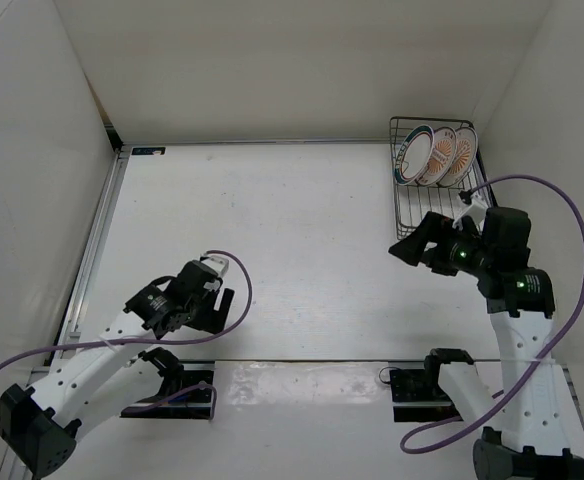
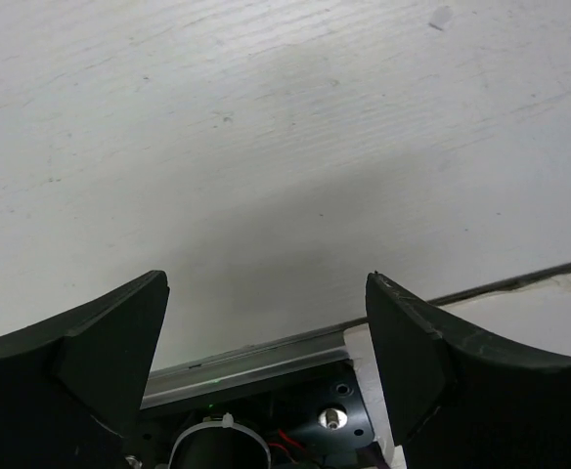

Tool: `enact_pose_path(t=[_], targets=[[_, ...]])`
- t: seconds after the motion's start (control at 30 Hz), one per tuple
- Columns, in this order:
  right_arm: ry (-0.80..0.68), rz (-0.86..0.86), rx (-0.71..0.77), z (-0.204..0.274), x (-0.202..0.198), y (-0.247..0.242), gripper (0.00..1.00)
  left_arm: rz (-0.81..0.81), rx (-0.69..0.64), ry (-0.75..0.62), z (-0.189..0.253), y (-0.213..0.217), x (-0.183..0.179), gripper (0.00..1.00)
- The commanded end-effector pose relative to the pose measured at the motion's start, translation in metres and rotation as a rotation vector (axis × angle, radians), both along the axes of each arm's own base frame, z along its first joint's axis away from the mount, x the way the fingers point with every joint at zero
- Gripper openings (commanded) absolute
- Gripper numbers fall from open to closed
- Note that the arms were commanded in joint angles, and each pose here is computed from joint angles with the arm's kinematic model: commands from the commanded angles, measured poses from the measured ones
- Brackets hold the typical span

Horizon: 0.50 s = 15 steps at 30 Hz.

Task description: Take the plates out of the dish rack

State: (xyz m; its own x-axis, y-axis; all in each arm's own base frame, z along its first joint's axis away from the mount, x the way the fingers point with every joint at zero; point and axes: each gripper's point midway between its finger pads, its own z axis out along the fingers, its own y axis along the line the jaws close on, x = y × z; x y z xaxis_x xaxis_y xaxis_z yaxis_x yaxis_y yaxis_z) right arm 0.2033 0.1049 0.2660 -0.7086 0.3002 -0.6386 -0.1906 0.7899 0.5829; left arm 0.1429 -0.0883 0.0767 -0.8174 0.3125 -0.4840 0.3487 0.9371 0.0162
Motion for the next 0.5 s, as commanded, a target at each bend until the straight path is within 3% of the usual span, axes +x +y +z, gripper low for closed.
enact_pose_path(t=[0.0,0.07,0.17,0.27,0.33,0.37,0.47], targets=[[0.069,-0.005,-0.018,-0.017,-0.003,0.004,0.90,0.067,0.033,-0.085,0.016,0.012,0.011,0.93],[0.102,-0.032,0.000,-0.021,0.003,0.007,0.90,0.086,0.025,-0.129,0.019,0.016,0.014,0.93],[0.257,-0.107,0.194,-0.022,0.020,0.029,0.90,0.124,0.028,-0.171,0.025,0.023,0.016,0.97],[0.174,0.065,0.396,0.002,0.045,0.060,0.90,0.153,0.017,-0.200,0.028,0.027,0.016,1.00],[0.275,0.132,0.555,-0.001,0.042,0.076,0.90,0.169,0.006,-0.215,0.029,0.028,0.016,1.00],[0.049,0.230,0.595,0.024,0.063,0.081,0.90,0.177,0.009,-0.219,0.030,0.030,0.016,1.00],[0.003,0.249,0.647,0.040,0.068,0.082,0.90,0.164,0.000,-0.214,0.029,0.028,0.015,1.00]])
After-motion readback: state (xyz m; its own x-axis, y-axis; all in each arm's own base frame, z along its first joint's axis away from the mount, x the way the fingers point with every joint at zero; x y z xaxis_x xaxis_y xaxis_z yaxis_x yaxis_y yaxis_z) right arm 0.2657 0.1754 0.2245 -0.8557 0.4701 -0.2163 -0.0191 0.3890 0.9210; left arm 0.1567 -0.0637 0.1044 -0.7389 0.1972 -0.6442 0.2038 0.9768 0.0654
